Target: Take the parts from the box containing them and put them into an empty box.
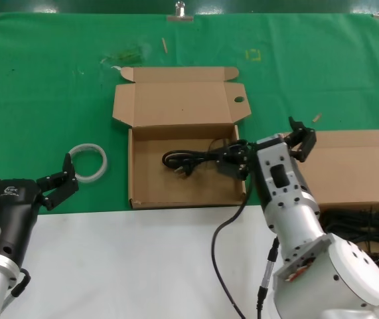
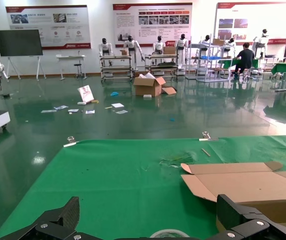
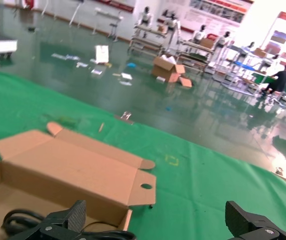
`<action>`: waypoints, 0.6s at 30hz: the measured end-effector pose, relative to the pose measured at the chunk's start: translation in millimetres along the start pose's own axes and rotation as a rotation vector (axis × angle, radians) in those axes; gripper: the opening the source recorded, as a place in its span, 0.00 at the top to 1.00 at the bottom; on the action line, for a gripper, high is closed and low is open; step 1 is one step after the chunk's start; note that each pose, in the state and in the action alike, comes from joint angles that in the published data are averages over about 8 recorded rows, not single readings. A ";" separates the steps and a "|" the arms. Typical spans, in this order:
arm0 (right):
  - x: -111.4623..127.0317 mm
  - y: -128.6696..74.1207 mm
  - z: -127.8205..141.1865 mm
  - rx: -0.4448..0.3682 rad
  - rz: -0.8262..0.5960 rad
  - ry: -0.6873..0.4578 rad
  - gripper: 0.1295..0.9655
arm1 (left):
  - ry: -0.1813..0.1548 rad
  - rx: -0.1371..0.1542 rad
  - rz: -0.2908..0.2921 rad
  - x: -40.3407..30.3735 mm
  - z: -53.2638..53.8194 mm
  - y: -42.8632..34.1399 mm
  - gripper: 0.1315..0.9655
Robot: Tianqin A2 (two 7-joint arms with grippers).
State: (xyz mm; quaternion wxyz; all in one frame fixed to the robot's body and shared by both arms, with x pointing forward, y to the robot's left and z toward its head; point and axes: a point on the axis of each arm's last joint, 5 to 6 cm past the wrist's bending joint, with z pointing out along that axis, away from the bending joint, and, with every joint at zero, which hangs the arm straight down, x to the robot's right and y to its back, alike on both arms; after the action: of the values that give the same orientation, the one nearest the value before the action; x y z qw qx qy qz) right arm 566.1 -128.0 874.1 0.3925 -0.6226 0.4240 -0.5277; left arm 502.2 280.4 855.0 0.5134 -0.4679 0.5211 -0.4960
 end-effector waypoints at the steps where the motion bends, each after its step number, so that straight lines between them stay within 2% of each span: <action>1: 1.6 1.2 -0.9 0.006 0.014 0.005 0.00 | 0.000 0.000 0.000 0.0 0.0 0.0 0.00; 18: 27.8 22.4 -18.1 0.099 0.225 0.052 0.00 | 0.000 0.000 0.000 0.0 0.0 0.0 0.00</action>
State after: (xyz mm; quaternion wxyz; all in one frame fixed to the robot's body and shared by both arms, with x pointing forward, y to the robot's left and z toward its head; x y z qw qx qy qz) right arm 548.0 -162.3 864.6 0.4685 -0.5372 0.4745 -0.5165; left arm 502.2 280.4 855.0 0.5133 -0.4679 0.5210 -0.4961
